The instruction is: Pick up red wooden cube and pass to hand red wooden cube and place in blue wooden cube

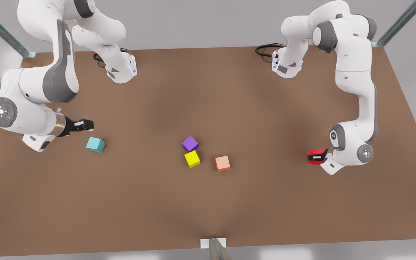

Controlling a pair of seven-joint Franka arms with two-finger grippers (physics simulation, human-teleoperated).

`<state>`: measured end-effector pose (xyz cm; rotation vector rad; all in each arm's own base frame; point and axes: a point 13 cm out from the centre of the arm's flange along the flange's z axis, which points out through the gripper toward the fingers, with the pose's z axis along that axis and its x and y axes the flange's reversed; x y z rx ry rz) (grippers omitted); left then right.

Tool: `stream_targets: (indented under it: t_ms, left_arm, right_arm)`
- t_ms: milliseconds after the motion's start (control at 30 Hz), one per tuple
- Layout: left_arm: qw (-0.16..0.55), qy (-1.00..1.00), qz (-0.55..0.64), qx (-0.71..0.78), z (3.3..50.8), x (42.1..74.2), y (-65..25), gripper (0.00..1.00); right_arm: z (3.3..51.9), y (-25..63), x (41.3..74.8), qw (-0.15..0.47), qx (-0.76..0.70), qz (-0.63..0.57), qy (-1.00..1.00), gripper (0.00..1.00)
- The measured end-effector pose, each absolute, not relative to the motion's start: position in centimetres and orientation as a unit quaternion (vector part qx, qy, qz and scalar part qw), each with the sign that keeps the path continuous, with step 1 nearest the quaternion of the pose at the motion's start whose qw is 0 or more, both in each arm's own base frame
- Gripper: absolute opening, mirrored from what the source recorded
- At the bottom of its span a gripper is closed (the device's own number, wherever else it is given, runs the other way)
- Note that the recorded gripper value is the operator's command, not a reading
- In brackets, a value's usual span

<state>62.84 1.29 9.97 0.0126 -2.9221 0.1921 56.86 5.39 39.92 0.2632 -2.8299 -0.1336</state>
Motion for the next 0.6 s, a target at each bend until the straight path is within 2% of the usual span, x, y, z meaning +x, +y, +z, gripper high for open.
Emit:
stream_targets:
  t_ms: [67,133,233,300,367,533,600]
  left_arm:
    - [0.112,-0.979,0.169,0.011,13.9,65.1,-7.6,0.57]
    - [0.141,-0.945,0.293,-0.020,16.4,65.6,-20.9,0.57]
    - [0.180,-0.875,0.444,-0.062,20.5,64.0,-37.1,0.57]
    - [0.198,-0.837,0.506,-0.072,22.6,61.6,-45.0,0.57]
    - [0.204,-0.819,0.533,-0.062,23.5,60.5,-49.0,0.57]
    - [0.191,-0.807,0.559,-0.011,22.9,62.9,-49.0,0.57]
    - [0.187,-0.804,0.564,-0.002,22.7,63.4,-48.9,0.57]
  right_arm:
    - [33.1,10.4,58.4,0.193,0.119,-0.141,-0.964,1.00]
    - [28.5,15.8,59.1,0.217,0.140,-0.255,-0.932,1.00]
    - [26.1,25.3,60.9,0.195,0.194,-0.416,-0.867,1.00]
    - [26.7,28.9,62.1,0.145,0.235,-0.478,-0.834,1.00]
    - [27.5,30.9,63.6,0.077,0.277,-0.515,-0.808,1.00]
    - [27.3,31.0,67.5,-0.102,0.364,-0.552,-0.743,1.00]
    - [26.6,30.5,67.7,-0.160,0.387,-0.561,-0.715,1.00]
